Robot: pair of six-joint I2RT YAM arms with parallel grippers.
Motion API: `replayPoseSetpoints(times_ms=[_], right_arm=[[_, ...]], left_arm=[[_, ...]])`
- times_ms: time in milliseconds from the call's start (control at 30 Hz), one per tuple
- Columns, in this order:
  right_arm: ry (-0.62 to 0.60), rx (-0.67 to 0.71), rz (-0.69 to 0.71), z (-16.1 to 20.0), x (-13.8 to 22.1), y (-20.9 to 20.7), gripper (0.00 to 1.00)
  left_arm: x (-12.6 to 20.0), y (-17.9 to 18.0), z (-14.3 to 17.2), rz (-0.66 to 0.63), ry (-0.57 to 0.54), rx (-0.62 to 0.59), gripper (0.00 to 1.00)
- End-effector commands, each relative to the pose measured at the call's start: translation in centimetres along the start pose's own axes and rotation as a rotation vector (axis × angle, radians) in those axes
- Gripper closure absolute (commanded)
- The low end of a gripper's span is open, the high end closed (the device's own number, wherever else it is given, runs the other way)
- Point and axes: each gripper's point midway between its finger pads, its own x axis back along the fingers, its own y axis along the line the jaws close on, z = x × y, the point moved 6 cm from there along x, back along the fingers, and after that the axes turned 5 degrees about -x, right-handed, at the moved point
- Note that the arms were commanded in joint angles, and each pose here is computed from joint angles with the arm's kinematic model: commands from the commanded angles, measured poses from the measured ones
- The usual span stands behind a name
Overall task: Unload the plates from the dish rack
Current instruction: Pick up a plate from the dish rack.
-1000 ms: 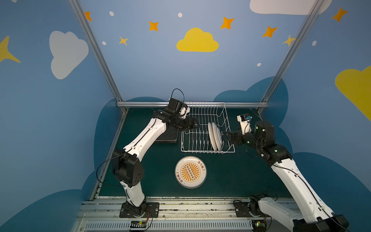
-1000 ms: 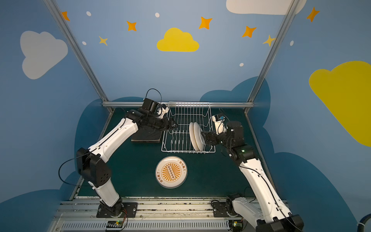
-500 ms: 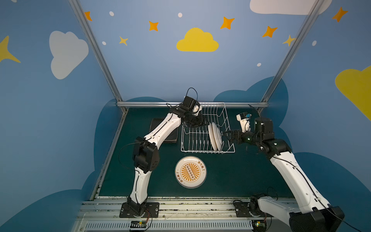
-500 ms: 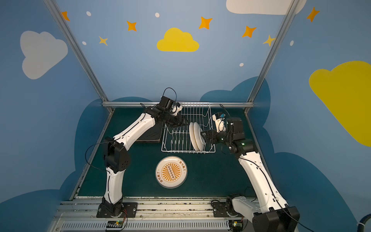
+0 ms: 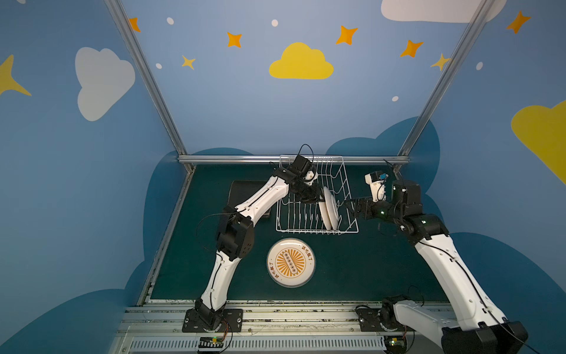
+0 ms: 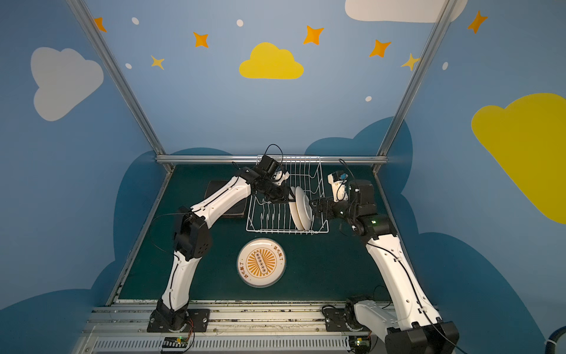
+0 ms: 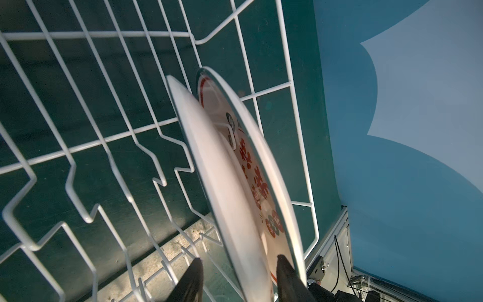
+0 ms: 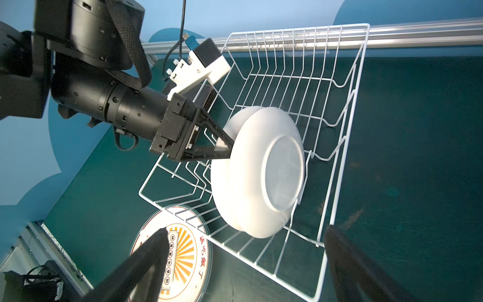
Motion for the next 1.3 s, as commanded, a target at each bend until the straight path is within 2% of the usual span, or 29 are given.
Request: replayPoseSetpoints(times_ms=[0, 133, 700, 1267], right_arm=[[-0.03, -0.004, 0.006, -0.2, 0.4, 0.0, 0.08], [-0.033, 0.003, 0.005, -0.4, 0.4, -0.1, 0.08], [-0.059, -0.001, 0.004, -0.6, 0.7, -0.1, 0.08], [-0.076, -0.004, 0.001, -1.2, 0.9, 0.0, 0.08]], left_arm=[[-0.2, 0.0, 0.5, -0.006, 0.012, 0.032, 0.58], [-0.3, -0.3, 0.7, -0.012, -0.003, 0.048, 0.68], [1.0, -1.3, 0.6, 0.03, -0.049, 0.102, 0.96], [5.1, -4.2, -0.5, 0.097, -0.149, 0.089, 0.97]])
